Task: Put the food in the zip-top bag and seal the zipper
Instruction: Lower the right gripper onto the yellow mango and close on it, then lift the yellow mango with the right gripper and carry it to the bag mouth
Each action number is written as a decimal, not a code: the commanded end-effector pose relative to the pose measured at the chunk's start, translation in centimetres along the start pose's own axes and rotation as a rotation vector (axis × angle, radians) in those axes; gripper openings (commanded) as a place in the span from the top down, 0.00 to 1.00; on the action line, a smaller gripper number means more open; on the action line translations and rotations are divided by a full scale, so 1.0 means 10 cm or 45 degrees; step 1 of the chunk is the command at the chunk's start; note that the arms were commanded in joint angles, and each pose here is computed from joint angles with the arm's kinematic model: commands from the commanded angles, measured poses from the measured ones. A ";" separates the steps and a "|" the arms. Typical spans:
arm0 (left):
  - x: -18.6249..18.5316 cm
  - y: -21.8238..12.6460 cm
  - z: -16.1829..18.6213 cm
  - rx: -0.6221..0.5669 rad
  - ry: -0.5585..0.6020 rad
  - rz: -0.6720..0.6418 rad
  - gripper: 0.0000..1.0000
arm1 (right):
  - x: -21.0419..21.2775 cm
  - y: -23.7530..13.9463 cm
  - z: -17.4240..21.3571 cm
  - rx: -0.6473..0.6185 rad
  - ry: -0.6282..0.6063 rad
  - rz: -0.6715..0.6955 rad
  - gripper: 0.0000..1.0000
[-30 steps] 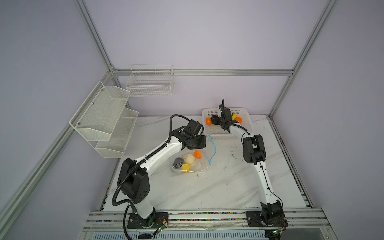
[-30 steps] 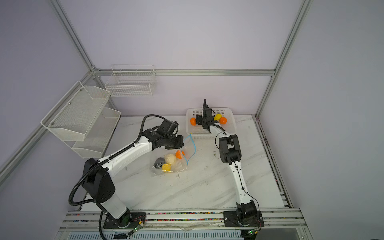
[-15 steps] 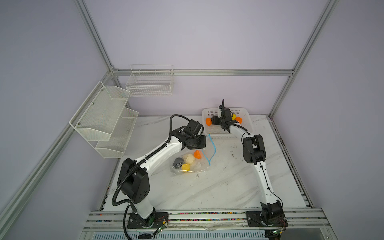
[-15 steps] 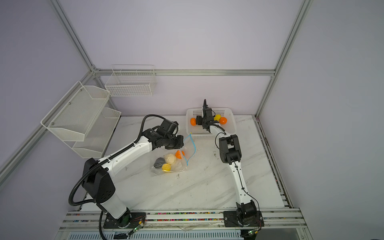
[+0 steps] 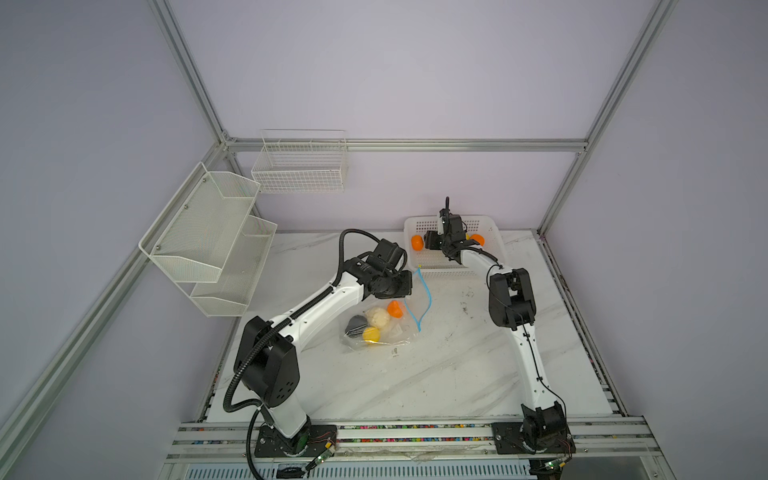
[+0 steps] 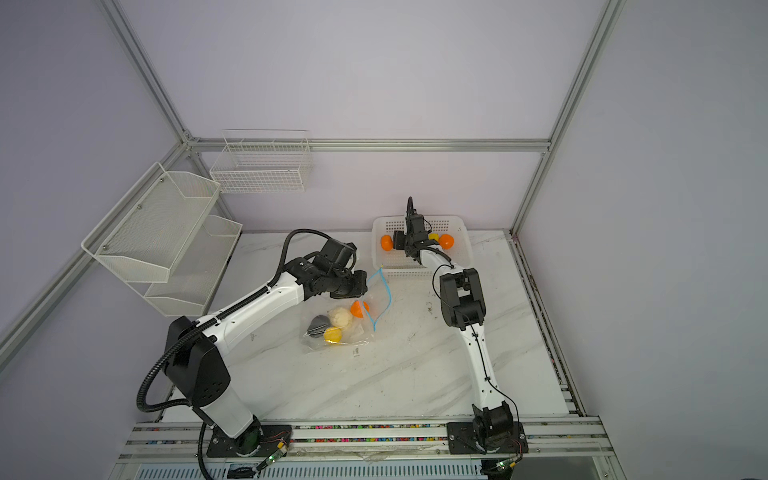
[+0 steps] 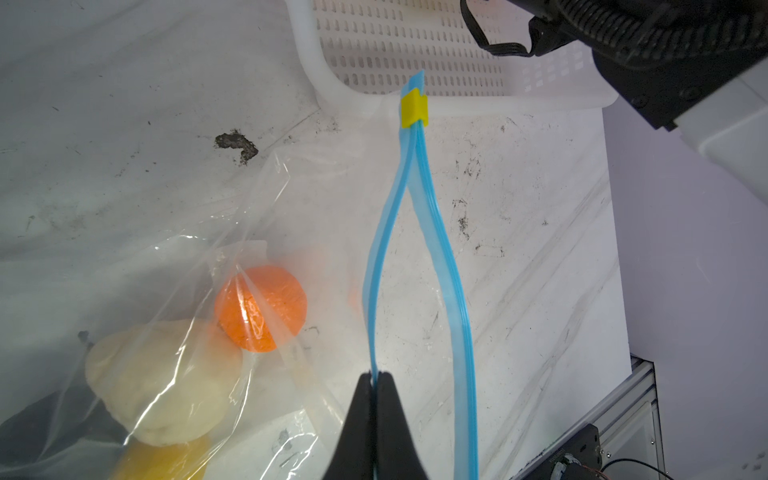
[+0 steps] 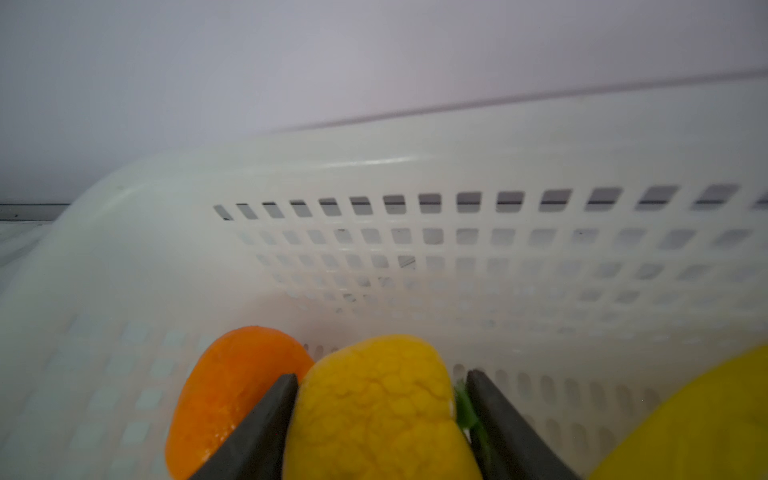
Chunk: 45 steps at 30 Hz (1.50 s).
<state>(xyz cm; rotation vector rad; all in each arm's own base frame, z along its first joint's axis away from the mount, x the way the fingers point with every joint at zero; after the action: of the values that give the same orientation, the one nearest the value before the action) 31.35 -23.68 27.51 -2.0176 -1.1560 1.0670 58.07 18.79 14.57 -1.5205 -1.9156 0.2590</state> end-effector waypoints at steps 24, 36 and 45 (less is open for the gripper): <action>-0.10 -0.23 -0.14 -0.137 0.030 0.091 1.00 | 0.26 -1.49 -0.21 0.008 0.220 -0.237 0.37; -0.10 -0.21 -0.14 -0.140 0.027 0.100 1.00 | 0.38 -2.53 0.10 0.138 0.314 -0.421 0.38; -0.11 -0.22 -0.15 -0.151 0.020 0.108 1.00 | 0.61 -2.96 0.35 0.208 0.364 -0.599 0.38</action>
<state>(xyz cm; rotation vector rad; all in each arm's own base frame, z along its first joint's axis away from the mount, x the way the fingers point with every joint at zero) 31.38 -23.83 29.02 -2.1076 -1.1547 1.0550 33.13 15.53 29.39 -0.9914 -1.9027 0.0129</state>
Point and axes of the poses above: each gripper's point midway between its finger pads, its own y axis out along the fingers, its own x axis along the line the jaws close on, z = x × y, the point moved 10 cm from there along -y, back along the fingers, and after that the axes turned 9 degrees about y, right-handed, at the moved point
